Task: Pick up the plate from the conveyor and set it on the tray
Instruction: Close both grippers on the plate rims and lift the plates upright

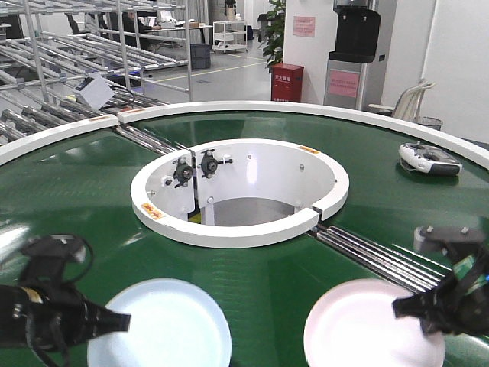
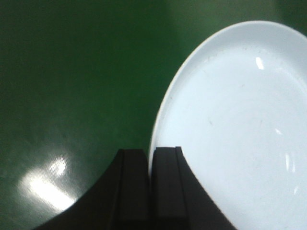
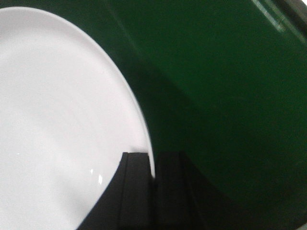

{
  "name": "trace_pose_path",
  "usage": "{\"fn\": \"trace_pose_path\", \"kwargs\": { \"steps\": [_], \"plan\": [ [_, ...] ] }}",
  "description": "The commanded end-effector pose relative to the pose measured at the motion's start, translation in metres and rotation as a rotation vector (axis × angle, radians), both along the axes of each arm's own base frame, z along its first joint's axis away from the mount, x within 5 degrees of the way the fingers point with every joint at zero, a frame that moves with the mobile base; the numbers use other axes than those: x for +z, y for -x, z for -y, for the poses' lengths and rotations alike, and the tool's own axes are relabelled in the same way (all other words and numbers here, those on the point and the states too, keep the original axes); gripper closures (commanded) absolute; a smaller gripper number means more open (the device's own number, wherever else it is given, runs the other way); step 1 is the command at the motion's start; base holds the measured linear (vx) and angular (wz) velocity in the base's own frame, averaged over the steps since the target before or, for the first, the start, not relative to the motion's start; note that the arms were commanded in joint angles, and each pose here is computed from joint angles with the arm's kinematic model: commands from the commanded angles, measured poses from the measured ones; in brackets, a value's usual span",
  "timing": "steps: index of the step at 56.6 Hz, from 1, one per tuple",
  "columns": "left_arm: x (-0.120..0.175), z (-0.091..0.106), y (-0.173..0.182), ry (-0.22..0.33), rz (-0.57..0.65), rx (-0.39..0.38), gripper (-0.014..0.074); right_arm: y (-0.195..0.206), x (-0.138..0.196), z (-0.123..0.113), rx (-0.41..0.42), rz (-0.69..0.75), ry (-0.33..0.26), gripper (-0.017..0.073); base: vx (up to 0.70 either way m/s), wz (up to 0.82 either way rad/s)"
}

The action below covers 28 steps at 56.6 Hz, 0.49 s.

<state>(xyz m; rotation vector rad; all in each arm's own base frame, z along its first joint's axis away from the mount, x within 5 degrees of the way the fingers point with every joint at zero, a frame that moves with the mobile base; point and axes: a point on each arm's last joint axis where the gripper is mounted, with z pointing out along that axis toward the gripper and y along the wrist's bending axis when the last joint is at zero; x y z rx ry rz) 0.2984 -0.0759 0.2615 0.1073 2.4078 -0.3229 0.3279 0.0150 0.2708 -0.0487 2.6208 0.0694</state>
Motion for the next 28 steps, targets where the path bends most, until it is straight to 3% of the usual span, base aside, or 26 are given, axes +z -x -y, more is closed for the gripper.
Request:
{"fn": "trace_pose_path", "kwargs": {
  "steps": [1, 15, 28],
  "plan": [
    [0.048, -0.003, 0.014, 0.048, 0.196, 0.015, 0.0599, 0.018, 0.052, 0.001, -0.001, 0.186, -0.007, 0.0571, 0.0, 0.0],
    [0.106, -0.013, 0.059, 0.096, 0.405, 0.015, 0.0599, 0.08, 0.119, 0.0, 0.001, 0.38, -0.057, 0.0571, 0.0, 0.0],
    [0.132, -0.019, 0.087, 0.12, 0.512, 0.014, 0.0599, 0.128, 0.151, 0.001, 0.009, 0.496, -0.061, 0.0571, 0.0, 0.0]
  ]
}}
